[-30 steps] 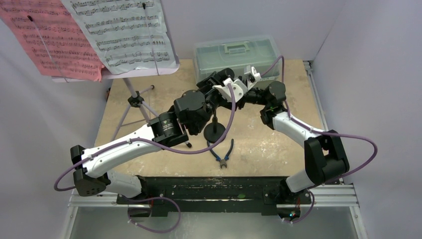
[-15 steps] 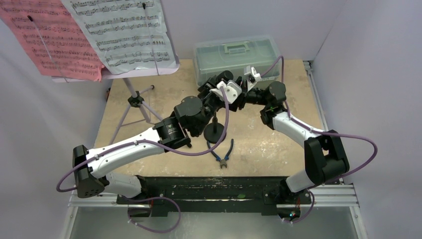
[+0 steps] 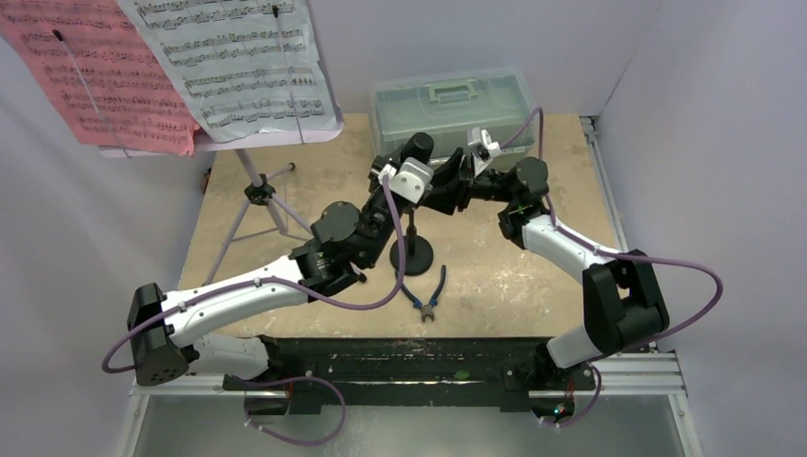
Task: Set up the instrument practice props
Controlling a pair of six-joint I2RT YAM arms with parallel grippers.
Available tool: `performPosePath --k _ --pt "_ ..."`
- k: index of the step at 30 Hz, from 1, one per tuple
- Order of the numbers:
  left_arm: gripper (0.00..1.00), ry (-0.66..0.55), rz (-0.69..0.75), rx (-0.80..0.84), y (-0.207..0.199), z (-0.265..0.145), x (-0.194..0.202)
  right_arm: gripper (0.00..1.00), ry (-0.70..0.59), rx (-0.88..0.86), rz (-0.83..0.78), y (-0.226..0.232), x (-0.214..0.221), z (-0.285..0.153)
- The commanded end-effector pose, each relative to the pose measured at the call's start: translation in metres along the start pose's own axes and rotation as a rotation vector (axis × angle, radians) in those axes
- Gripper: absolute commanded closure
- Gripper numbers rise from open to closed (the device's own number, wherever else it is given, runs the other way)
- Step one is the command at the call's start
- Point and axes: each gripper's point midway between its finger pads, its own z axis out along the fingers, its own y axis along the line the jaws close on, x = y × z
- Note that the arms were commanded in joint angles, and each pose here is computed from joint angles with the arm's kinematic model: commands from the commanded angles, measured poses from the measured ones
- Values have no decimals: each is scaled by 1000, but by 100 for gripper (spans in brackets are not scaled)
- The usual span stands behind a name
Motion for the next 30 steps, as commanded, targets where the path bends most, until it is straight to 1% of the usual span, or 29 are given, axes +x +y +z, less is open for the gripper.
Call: performPosePath --k 1,8,12,15,19,21,24,26,30 --pt "100 -153 -127 72 -20 6 -33 100 -49 -14 -67 13 -26 3" --pt "100 -172 -172 87 -34 8 -19 100 -50 -18 -69 16 -27 4" --pt "100 -211 -184 79 -31 -1 -15 100 -52 -18 -71 17 -27 4" --pt "100 -257 -187 66 -24 -8 -18 100 -55 -17 -73 18 -27 3" --pt "100 -311 -209 70 -22 -14 -24 100 -89 -3 -65 20 -30 3" --pt "100 -336 -217 63 -22 -16 -25 100 -119 -28 -28 28 -31 6" --pt "100 -349 -229 50 -22 -15 -23 100 -143 -44 5 37 -32 9" --pt "100 -352 -240 54 -25 -14 -21 100 -156 -21 10 38 -33 7" --pt "100 -365 -248 63 -33 -10 -14 100 -146 6 6 38 -33 6"
